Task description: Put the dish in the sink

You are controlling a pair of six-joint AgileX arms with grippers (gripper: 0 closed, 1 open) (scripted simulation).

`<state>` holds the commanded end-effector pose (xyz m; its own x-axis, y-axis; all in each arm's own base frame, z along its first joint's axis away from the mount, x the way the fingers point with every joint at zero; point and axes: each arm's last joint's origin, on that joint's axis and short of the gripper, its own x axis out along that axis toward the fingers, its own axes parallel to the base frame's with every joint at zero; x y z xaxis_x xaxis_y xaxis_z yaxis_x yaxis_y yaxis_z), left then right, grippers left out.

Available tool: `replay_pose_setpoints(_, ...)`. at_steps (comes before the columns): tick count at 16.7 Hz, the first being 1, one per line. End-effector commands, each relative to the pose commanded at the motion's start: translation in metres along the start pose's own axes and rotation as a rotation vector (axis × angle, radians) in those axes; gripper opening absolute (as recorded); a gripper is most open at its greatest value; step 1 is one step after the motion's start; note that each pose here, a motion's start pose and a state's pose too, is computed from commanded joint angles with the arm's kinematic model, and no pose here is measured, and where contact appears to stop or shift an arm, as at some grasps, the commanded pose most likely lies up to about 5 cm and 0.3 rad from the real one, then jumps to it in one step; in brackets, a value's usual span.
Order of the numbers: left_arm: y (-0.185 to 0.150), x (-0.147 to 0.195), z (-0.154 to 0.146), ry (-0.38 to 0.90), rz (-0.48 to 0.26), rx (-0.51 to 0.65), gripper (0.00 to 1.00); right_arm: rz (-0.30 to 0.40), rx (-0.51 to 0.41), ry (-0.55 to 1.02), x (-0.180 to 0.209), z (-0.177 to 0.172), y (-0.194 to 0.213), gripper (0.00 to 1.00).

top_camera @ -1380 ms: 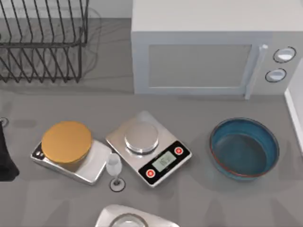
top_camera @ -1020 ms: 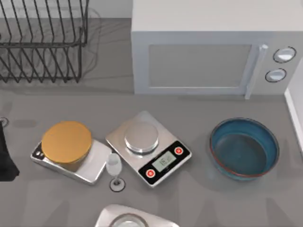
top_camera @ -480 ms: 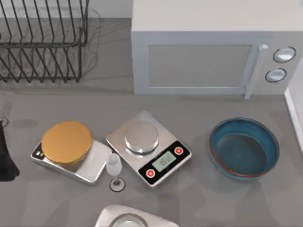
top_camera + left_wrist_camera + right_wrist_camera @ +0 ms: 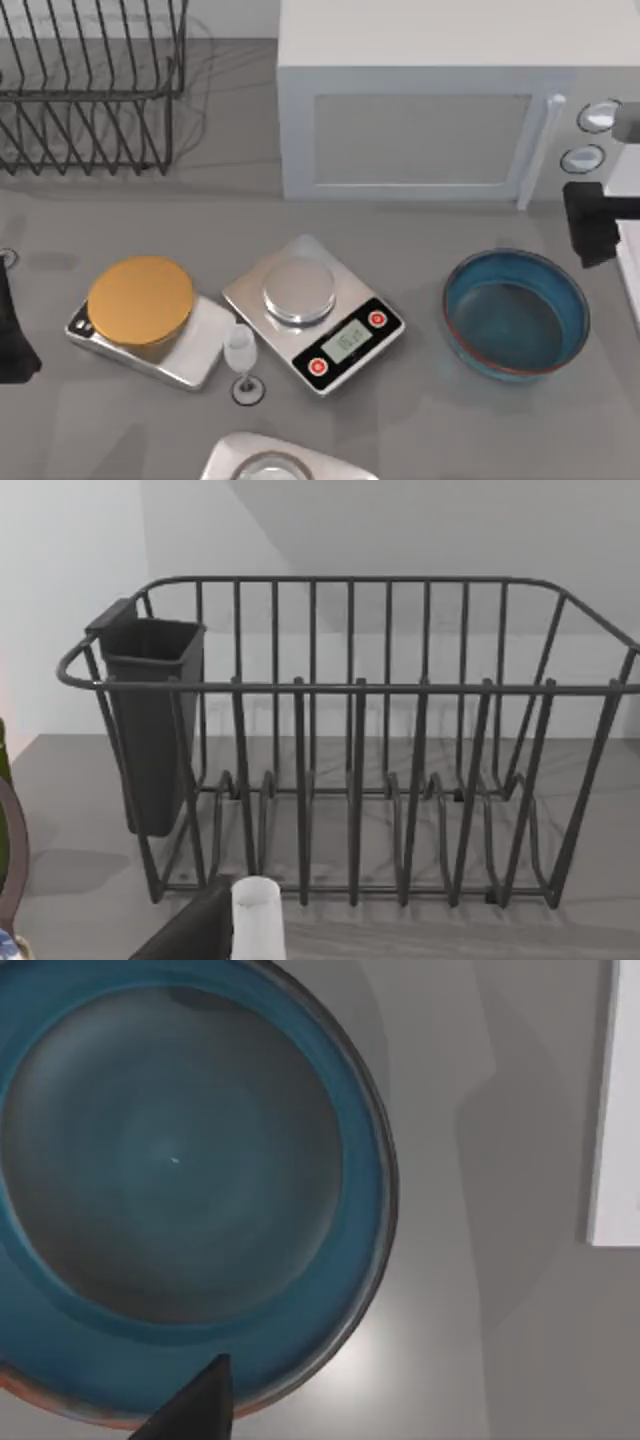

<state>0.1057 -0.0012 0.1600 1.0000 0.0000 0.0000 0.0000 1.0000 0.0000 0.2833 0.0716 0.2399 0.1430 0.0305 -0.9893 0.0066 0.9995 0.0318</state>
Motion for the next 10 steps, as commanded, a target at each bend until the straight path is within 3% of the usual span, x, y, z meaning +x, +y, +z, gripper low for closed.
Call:
replay_pose_setpoints(4, 0.000, 0.000, 0.000, 0.000, 0.000, 0.000, 1.00, -0.028, 0.001, 0.126, 0.013, 0.024, 0.016, 1.00)
replay_pose_setpoints(10, 0.000, 0.000, 0.000, 0.000, 0.000, 0.000, 1.00, -0.032, 0.005, 0.141, 0.015, 0.028, 0.017, 1.00)
